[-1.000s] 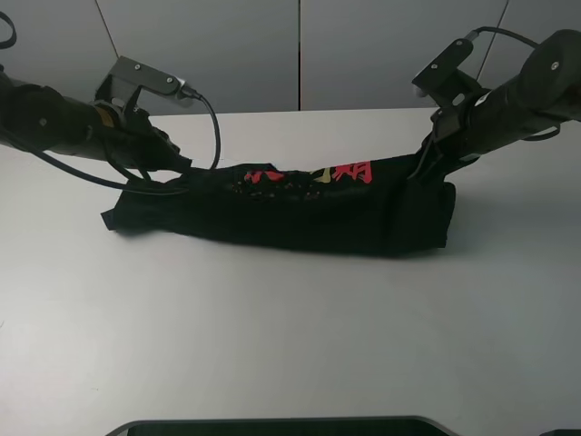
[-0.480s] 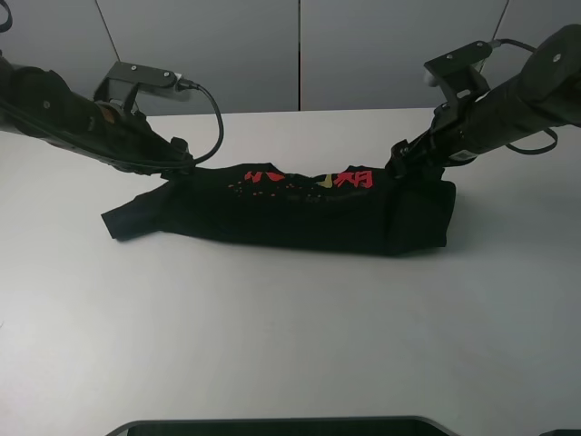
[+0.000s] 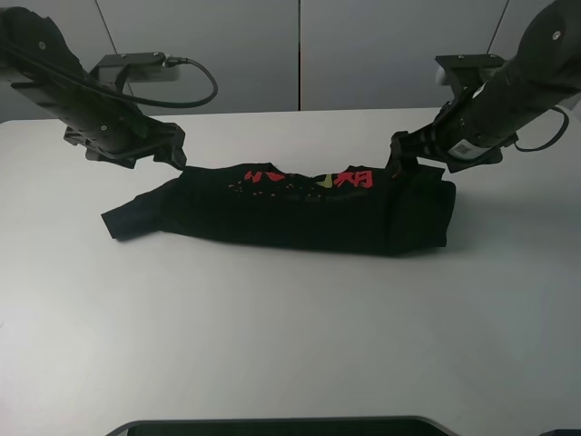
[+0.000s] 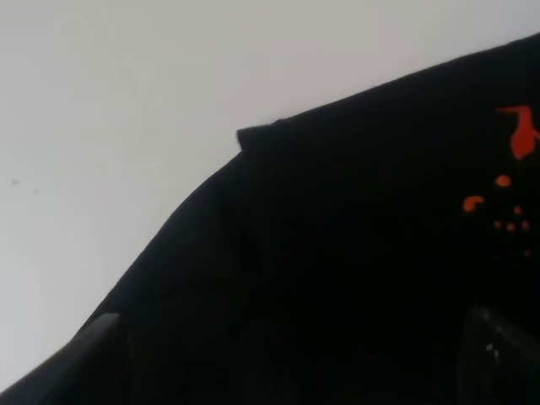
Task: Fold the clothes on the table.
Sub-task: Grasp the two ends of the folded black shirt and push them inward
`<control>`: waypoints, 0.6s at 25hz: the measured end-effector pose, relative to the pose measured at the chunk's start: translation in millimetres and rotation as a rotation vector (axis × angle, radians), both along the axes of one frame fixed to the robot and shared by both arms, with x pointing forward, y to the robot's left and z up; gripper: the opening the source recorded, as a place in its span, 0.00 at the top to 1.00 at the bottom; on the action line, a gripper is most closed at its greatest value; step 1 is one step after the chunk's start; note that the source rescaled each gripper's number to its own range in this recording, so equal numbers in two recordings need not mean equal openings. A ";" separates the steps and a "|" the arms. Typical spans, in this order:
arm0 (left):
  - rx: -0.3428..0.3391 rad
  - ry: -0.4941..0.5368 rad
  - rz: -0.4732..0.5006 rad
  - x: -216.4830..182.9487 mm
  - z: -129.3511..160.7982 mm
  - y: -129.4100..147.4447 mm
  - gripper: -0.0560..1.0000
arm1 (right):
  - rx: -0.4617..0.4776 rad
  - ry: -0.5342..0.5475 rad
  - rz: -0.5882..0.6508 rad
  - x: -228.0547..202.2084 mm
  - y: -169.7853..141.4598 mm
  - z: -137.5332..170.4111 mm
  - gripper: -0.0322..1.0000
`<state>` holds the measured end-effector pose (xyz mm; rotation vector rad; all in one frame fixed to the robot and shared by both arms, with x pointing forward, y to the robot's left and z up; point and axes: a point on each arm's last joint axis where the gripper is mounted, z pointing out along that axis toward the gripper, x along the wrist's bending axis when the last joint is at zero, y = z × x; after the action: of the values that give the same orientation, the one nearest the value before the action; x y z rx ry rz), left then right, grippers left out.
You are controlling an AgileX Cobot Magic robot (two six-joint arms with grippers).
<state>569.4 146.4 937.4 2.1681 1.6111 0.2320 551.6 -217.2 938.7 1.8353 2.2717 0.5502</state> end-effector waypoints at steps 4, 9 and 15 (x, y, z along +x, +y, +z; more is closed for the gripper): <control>0.026 0.098 0.027 4.9 -20.1 6.1 0.01 | -0.057 0.061 -0.035 -3.3 -5.5 -0.6 0.00; 0.046 0.161 0.029 4.2 -38.4 5.8 0.01 | -0.065 0.115 -0.067 -7.7 -7.1 -2.1 0.00; 0.056 0.198 0.033 5.8 -49.9 4.7 0.01 | -0.070 0.178 -0.091 -12.7 -7.9 -3.1 0.00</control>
<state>575.2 151.1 887.5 2.2692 1.7680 0.0743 538.9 -225.2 935.7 2.0133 2.2692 0.3007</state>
